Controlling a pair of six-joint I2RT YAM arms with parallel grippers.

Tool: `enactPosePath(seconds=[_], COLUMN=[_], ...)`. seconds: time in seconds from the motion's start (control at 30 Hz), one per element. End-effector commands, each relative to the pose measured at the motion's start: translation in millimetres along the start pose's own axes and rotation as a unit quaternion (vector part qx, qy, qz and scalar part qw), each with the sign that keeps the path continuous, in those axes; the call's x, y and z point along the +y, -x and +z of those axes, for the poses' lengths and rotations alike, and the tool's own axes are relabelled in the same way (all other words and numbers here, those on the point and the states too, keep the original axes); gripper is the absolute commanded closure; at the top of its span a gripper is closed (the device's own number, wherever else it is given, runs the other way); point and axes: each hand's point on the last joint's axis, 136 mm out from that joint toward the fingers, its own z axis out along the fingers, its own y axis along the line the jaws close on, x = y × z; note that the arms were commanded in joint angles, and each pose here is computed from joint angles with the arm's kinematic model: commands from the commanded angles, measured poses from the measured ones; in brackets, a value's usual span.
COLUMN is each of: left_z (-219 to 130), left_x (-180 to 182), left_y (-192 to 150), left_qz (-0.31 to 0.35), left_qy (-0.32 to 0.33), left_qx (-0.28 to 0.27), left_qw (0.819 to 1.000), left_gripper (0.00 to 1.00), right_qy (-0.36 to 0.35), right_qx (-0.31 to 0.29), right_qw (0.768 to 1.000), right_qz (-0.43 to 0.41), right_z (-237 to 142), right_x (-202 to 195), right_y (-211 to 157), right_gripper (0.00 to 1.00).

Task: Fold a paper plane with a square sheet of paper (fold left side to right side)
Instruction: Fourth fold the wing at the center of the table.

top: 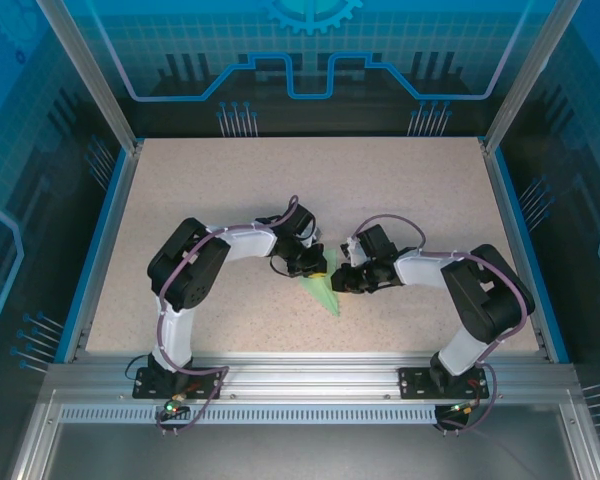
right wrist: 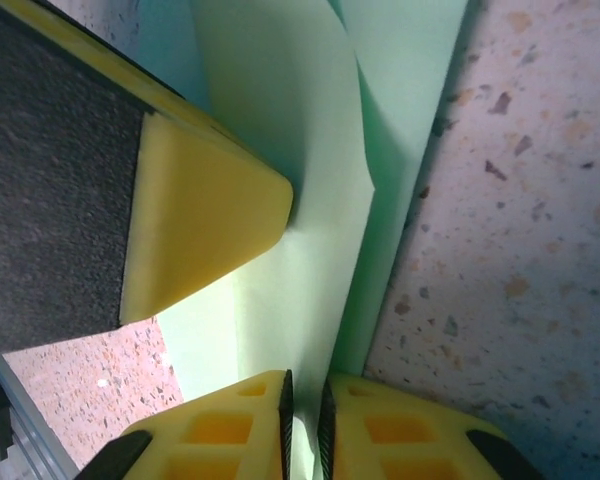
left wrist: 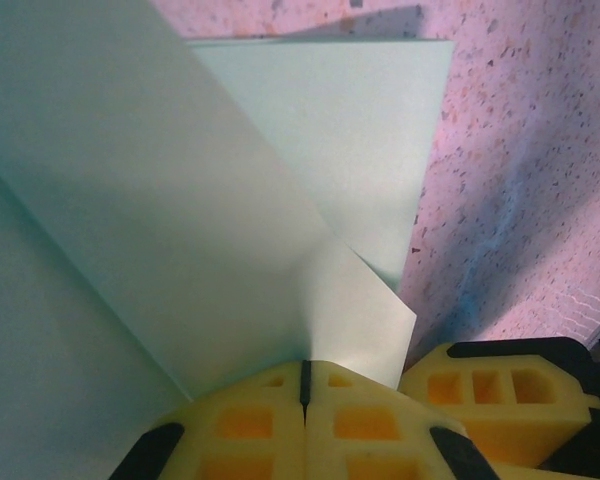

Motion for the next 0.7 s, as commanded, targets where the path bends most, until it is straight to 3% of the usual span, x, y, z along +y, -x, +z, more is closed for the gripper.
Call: enactPosePath(seconds=[0.0,0.17,0.27,0.5,0.67], left_z=[16.7,17.4,17.0,15.7,14.3], left_x=[42.9,46.4,46.9,45.5,44.5], left_y=[-21.6,-24.3,-24.0,-24.3,-24.3], left_qz=[-0.031,-0.032,-0.032,-0.031,-0.030], left_qy=[0.058,0.061,0.061,0.061,0.061], left_qx=[0.027,0.028,0.027,0.027,0.026], left_qw=[0.997,0.997,0.997,0.997,0.997], left_gripper=[0.97,0.97,0.97,0.97,0.97], right_qy=[-0.044,-0.044,-0.032,0.064,0.093], right_qx=[-0.007,-0.040,-0.043,-0.004,0.022], right_qw=[0.999,0.998,0.998,0.998,0.995], right_qz=[-0.002,-0.013,-0.014,0.009,0.006], right_z=[-10.4,-36.1,-45.1,-30.8,-13.2], right_x=[-11.2,0.6,8.4,39.2,56.2], right_y=[3.3,13.8,10.2,-10.0,-15.9], right_gripper=[0.79,0.67,0.66,0.79,0.80])
